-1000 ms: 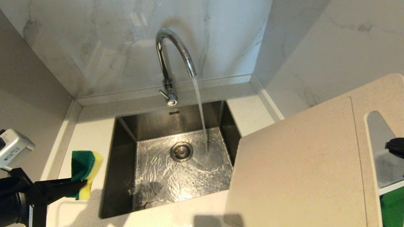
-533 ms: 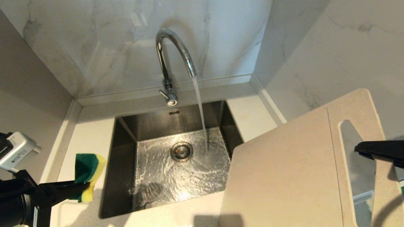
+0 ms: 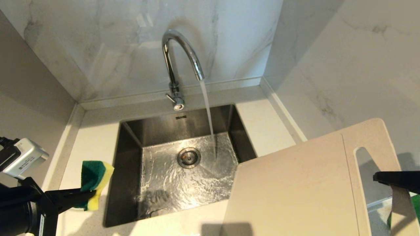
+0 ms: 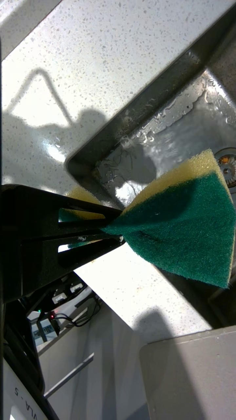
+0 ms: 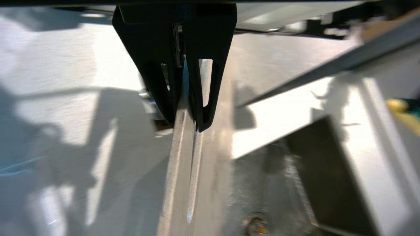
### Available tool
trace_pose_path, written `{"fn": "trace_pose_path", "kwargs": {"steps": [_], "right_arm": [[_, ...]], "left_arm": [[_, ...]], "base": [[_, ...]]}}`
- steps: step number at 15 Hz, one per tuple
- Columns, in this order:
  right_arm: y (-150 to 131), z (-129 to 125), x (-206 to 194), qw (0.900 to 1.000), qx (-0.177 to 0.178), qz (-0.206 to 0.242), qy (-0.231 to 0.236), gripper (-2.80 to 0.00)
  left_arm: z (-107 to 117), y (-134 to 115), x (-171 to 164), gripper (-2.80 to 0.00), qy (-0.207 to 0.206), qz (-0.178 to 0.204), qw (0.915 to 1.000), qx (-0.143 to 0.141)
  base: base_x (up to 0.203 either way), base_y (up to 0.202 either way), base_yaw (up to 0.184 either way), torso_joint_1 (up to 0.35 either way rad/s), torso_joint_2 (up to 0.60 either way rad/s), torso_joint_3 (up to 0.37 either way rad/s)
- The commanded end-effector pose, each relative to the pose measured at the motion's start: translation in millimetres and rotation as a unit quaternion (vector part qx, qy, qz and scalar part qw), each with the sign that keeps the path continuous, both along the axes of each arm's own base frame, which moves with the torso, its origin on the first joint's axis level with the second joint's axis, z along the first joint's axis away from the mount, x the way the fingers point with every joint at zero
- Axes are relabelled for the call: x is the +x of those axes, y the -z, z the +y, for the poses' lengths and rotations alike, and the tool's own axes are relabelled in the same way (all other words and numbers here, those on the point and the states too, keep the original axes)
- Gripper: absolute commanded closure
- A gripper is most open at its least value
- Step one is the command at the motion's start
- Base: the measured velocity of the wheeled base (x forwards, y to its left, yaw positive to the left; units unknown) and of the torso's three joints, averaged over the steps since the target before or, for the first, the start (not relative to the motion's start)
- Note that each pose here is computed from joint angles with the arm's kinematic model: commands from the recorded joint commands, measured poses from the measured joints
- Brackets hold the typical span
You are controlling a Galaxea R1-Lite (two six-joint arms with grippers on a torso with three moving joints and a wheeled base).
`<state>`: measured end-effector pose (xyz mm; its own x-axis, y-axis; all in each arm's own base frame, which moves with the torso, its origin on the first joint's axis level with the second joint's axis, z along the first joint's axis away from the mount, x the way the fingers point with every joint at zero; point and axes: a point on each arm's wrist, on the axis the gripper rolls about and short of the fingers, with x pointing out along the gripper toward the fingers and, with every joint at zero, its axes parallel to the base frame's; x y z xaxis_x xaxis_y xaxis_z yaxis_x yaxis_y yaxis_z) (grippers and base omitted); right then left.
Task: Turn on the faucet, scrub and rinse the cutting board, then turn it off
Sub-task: Put down the cutting board
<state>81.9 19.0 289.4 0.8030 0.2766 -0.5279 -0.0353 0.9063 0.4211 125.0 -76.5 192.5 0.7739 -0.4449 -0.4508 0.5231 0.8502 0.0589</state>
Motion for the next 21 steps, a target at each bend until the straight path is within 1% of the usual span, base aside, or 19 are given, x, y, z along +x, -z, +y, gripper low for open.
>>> {"fn": "trace_pose_path", "kwargs": {"steps": [1,3,5,6,9,13,15,17,19,21], "right_arm": [[9,-1,2,0.999,-0.04,0.009,0.003,0.0],[16,0,5,0.998,-0.058,0.019,0.001,0.0],[24,-1,5,0.995,-0.096,0.022,-0.019,0.0],[28,-1,6,0.993,-0.109,0.027,-0.021,0.0],[37,1,14,0.991,-0.125,0.036,-0.03,0.0],[63,4,33,0.982,-0.168,0.061,-0.064,0.0],[76,7,46,0.979,-0.175,0.079,-0.07,0.0],[89,10,61,0.978,-0.175,0.088,-0.071,0.0],[100,13,72,0.982,-0.165,0.065,-0.068,0.0],[118,16,86,0.983,-0.163,0.05,-0.068,0.0]], "left_arm": [[0,1,0,0.0,0.0,0.001,1.0,0.001],[-1,1,1,0.0,0.0,0.002,1.0,0.002],[-1,2,1,0.0,0.002,0.004,1.0,0.002],[-1,2,1,0.0,0.002,0.004,1.0,0.002],[0,1,0,0.0,0.002,0.002,1.0,0.0],[0,2,0,0.0,0.002,0.002,1.0,0.001],[0,1,0,0.0,0.001,0.002,1.0,0.001],[0,1,0,0.0,0.002,0.002,1.0,0.0],[0,2,-1,0.0,0.001,0.002,1.0,0.0],[1,1,-1,0.0,0.001,0.0,1.0,-0.004]], "base": [[0.0,0.0,0.0,0.0,0.0,0.0],[0.0,0.0,0.0,0.0,0.0,0.0],[0.0,0.0,0.0,0.0,0.0,0.0],[0.0,0.0,0.0,0.0,0.0,0.0],[0.0,0.0,0.0,0.0,0.0,0.0],[0.0,0.0,0.0,0.0,0.0,0.0],[0.0,0.0,0.0,0.0,0.0,0.0],[0.0,0.0,0.0,0.0,0.0,0.0],[0.0,0.0,0.0,0.0,0.0,0.0],[0.0,0.0,0.0,0.0,0.0,0.0]]}}
